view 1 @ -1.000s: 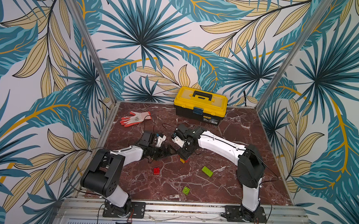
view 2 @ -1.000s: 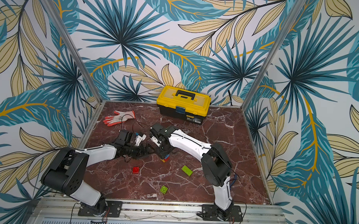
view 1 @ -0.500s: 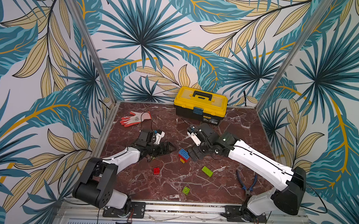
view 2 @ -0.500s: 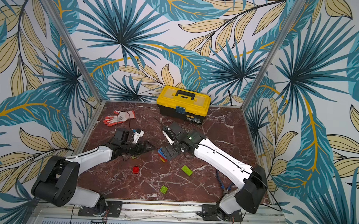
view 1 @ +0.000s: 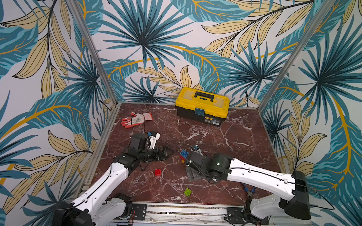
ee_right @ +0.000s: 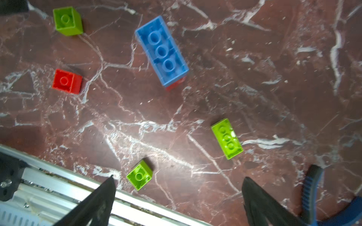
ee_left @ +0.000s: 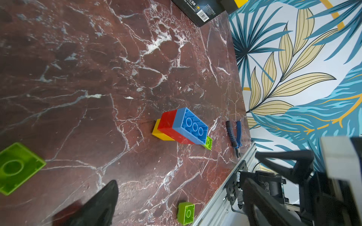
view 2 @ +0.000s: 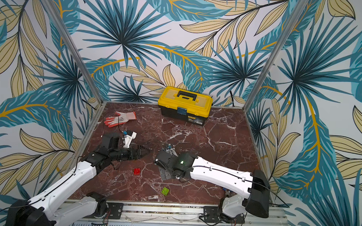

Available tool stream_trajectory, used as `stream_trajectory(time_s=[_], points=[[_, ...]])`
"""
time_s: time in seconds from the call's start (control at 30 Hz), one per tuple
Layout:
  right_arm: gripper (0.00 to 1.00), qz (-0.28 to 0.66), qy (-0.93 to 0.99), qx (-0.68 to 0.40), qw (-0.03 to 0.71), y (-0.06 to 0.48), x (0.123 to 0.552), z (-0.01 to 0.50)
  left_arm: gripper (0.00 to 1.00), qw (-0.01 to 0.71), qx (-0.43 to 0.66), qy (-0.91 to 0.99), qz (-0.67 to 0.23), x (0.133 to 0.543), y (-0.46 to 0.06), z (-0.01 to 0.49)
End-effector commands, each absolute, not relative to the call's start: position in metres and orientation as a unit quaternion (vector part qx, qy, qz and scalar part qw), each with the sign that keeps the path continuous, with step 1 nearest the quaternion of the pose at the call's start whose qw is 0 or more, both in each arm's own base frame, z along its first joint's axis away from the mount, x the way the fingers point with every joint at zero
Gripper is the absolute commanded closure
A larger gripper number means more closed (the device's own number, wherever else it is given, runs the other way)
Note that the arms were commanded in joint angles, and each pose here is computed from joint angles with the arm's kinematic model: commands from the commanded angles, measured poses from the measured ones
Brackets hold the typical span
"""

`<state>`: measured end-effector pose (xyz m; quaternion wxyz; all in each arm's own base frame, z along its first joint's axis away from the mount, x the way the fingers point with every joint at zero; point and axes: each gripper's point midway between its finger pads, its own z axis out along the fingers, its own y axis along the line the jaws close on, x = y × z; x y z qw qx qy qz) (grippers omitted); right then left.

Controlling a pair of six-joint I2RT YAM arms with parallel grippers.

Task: Assemble a carrot with lego
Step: Pick up the lego brick from the center of the board.

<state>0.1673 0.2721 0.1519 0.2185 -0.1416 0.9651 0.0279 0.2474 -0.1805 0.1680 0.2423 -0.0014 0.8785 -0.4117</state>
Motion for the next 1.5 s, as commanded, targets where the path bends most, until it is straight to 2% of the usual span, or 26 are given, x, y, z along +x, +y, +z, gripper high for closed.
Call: stream_trajectory(time_s=[0.0,0.07,0.27,0.6,0.87,1.07,1.23,1.37,1.47], points=[[0.01,0.026,0.979,-0.017,0.204,0.279,0.149,0.126,0.01,0.223,-0.016,0.899,-0.378,0.234,-0.167,0.147],[0.01,0.059,0.978,0.020,0.197,0.296,0.139,0.113,0.01,0.223,-0.019,0.899,-0.376,0.231,-0.164,0.143],[0.12,0.029,0.980,0.083,0.177,0.285,0.126,0.085,0.01,0.226,-0.024,0.897,-0.380,0.228,-0.158,0.139],[0.21,0.079,0.973,0.173,0.132,0.306,0.113,0.036,0.01,0.230,-0.018,0.891,-0.391,0.230,-0.159,0.143],[0.32,0.076,0.970,0.196,0.120,0.306,0.110,0.021,0.01,0.229,-0.016,0.890,-0.395,0.230,-0.160,0.142],[0.45,0.073,0.970,0.200,0.114,0.301,0.107,0.013,0.01,0.229,-0.017,0.889,-0.396,0.231,-0.160,0.142],[0.49,0.070,0.972,0.197,0.105,0.303,0.106,0.009,0.00,0.229,-0.018,0.889,-0.397,0.231,-0.159,0.142],[0.60,0.066,0.974,0.194,0.100,0.301,0.105,0.009,0.01,0.229,-0.019,0.889,-0.397,0.231,-0.159,0.141],[0.60,0.060,0.975,0.188,0.098,0.299,0.105,0.012,0.01,0.230,-0.019,0.888,-0.397,0.231,-0.158,0.142]])
